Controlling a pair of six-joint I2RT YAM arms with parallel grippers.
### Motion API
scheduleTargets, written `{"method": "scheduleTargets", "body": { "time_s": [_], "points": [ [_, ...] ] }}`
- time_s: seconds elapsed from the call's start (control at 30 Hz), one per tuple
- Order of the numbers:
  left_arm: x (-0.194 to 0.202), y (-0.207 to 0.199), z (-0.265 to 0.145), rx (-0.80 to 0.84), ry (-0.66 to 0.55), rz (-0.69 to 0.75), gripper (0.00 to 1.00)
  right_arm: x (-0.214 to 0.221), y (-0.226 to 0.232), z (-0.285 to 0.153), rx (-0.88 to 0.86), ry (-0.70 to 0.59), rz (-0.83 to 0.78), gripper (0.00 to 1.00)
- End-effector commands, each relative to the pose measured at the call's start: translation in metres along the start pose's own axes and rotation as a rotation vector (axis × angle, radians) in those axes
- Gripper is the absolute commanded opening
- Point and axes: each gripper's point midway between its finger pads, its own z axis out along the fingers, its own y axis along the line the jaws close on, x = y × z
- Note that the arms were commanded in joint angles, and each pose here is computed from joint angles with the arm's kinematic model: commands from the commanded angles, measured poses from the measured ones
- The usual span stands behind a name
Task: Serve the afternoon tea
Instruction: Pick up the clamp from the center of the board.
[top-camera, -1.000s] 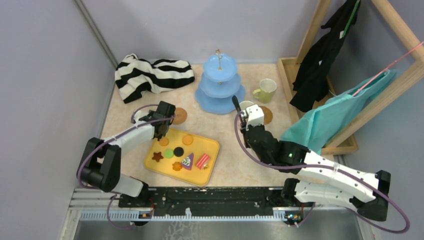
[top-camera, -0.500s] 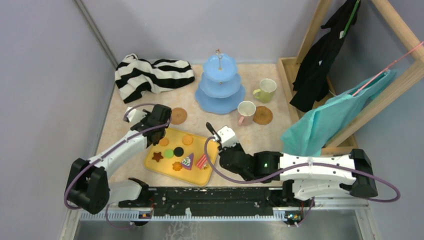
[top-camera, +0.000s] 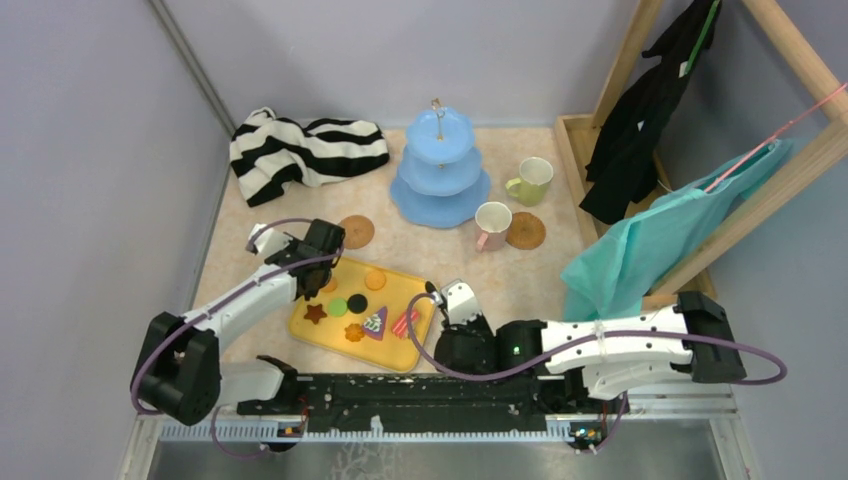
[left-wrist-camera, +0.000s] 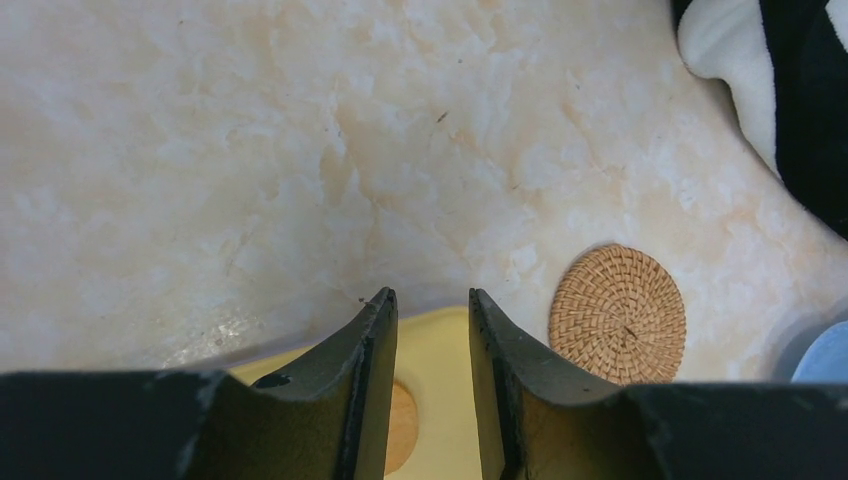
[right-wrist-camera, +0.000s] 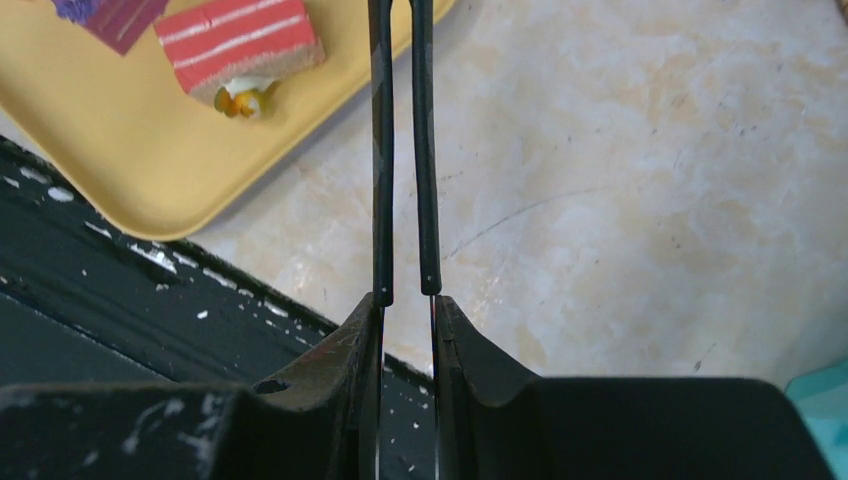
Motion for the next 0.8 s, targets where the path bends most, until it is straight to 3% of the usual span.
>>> {"method": "scheduleTargets", "body": {
  "time_s": [0.0,0.37,0.77],
  "points": [
    [0.004,0.018,0.006,-0.055,-0.02,0.009,0.38,0.024,0.006,-0.007,-0.009,0.07,0.063,0.0],
    [0.02,0.043,0.02,-0.158,-0.003,-0.004,0.39,0.071,0.012,-0.004,-0.026,0.193,0.083,0.0],
    [0.034,0.054,0.029,-0.19,0.037,-0.007,0.39,0.084,0.025,0.01,-0.051,0.226,0.064,0.0]
  ]
}}
